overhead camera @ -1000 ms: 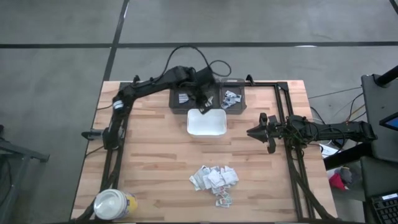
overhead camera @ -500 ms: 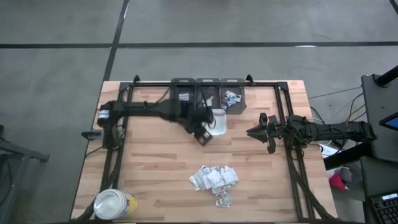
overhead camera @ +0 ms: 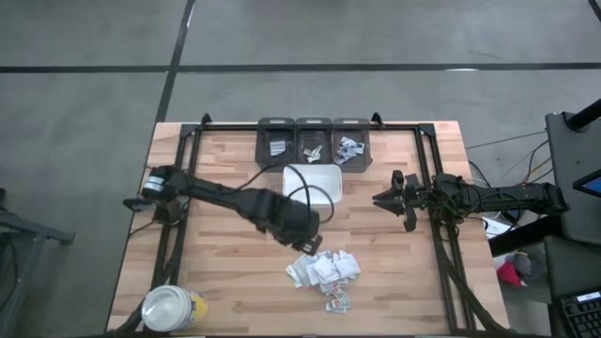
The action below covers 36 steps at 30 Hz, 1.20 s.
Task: Pick & Place First Aid Supplies
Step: Put the green band aid into the middle black bin
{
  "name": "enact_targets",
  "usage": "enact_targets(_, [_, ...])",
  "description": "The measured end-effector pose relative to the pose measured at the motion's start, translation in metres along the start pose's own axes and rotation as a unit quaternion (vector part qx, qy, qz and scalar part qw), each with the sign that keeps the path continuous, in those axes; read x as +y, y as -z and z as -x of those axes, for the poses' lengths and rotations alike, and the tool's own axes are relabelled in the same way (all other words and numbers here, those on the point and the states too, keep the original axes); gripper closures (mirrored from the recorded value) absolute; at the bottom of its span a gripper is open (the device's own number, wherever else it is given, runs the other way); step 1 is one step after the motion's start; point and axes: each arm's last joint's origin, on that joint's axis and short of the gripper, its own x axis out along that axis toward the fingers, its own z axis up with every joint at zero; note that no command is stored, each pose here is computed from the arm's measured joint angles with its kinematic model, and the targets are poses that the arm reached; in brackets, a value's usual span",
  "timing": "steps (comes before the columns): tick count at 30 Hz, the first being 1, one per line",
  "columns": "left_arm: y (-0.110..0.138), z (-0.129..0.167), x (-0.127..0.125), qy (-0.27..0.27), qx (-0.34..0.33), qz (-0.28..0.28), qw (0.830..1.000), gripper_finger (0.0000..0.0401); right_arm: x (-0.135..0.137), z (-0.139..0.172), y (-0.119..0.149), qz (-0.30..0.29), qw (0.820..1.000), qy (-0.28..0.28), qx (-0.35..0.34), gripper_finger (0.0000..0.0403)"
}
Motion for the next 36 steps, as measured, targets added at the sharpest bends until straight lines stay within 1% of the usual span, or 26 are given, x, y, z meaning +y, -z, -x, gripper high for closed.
enact_targets(3, [0.013, -0.007, 0.001, -0.011, 0.01, 0.022, 1.0, 0.03, 0.0, 0.0, 0.0, 0.0, 1.0, 0.0, 0.0, 0.0329])
enact_targets(9, [0.034, -0.028, 0.011, -0.036, 0.025, 0.006, 0.999, 0.03, 0.0, 0.0, 0.0, 0.0, 1.0, 0.0, 0.0, 0.0334])
enact_targets(12, [0.043, -0.042, 0.015, -0.03, 0.027, -0.004, 0.999, 0.03, 0.0, 0.0, 0.0, 0.0, 1.0, 0.0, 0.0, 0.033])
enact_targets(15, [0.049, -0.059, 0.021, -0.013, 0.028, -0.015, 0.999, 0.03, 0.0, 0.0, 0.0, 0.0, 1.0, 0.0, 0.0, 0.0325])
enact_targets(20, [0.055, -0.084, 0.034, 0.018, 0.046, -0.01, 0.999, 0.03, 0.0, 0.0, 0.0, 0.0, 1.0, 0.0, 0.0, 0.0318])
enact_targets(23, [0.057, -0.094, 0.044, 0.012, 0.059, 0.009, 0.998, 0.03, 0.0, 0.0, 0.0, 0.0, 1.0, 0.0, 0.0, 0.0315])
enact_targets(28, [0.058, -0.098, 0.05, 0.003, 0.065, 0.015, 0.998, 0.03, 0.0, 0.0, 0.0, 0.0, 1.0, 0.0, 0.0, 0.0315])
enact_targets(36, [0.058, -0.101, 0.052, -0.001, 0.064, 0.021, 0.998, 0.03, 0.0, 0.0, 0.0, 0.0, 1.0, 0.0, 0.0, 0.0329])
